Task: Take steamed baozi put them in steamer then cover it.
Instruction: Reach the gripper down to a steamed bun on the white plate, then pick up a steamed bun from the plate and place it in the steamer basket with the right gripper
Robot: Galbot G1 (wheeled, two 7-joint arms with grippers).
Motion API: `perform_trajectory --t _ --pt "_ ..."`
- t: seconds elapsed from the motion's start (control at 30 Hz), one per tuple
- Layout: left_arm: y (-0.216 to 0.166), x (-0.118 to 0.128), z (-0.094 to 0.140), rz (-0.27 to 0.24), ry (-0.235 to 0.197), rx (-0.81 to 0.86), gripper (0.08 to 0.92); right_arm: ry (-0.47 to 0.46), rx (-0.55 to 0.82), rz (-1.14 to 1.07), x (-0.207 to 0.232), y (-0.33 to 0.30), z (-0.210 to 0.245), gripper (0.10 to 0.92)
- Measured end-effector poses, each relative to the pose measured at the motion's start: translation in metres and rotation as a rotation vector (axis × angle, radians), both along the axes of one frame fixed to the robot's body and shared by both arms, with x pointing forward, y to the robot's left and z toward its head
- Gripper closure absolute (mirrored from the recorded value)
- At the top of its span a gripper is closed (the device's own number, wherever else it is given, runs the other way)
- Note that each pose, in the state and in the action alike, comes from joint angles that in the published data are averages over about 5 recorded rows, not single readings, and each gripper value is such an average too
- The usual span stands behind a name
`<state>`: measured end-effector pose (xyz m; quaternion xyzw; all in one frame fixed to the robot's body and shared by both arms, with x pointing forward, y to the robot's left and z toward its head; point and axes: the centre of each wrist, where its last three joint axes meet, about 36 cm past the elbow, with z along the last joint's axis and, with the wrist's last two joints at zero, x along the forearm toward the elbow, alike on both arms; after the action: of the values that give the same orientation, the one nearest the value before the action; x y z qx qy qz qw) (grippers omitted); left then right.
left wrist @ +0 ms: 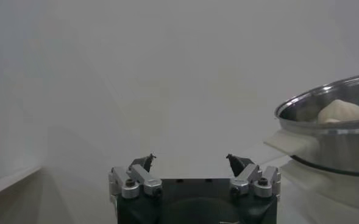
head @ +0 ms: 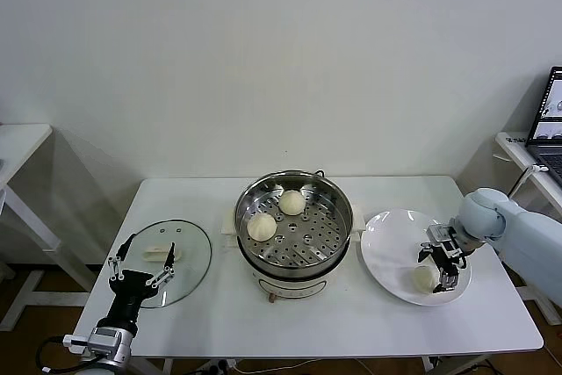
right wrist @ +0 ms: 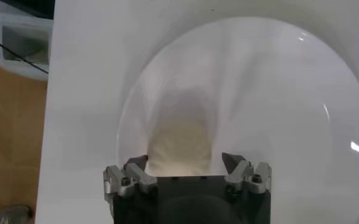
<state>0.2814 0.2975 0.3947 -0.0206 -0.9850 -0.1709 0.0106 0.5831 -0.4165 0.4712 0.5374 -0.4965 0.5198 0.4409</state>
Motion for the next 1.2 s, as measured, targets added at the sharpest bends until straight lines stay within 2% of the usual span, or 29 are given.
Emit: perform_trajectory --t 0.13,0.37,0.73,0.93,1.2 --pt "0.001 0.0 -0.002 0.002 0.004 0.0 0.177 0.004 0.001 0.001 0.001 0.002 -0.002 0.231" --pt "0.001 0.002 -0.004 0.003 0.006 -0.002 0.177 0.013 -0.001 0.004 0.003 0.004 -0.006 0.389" --pt "0.003 0.002 -0.004 0.007 0.009 0.002 0.177 0.006 0.01 -0.003 0.005 0.001 0.008 0.403" --pt "0.002 0.002 0.0 0.003 0.004 0.004 0.177 -0.032 0.044 0.004 0.016 0.002 0.053 0.403" --pt "0.0 0.001 0.002 -0.002 0.0 0.007 0.177 -0.167 0.091 0.131 0.041 0.036 0.159 0.395"
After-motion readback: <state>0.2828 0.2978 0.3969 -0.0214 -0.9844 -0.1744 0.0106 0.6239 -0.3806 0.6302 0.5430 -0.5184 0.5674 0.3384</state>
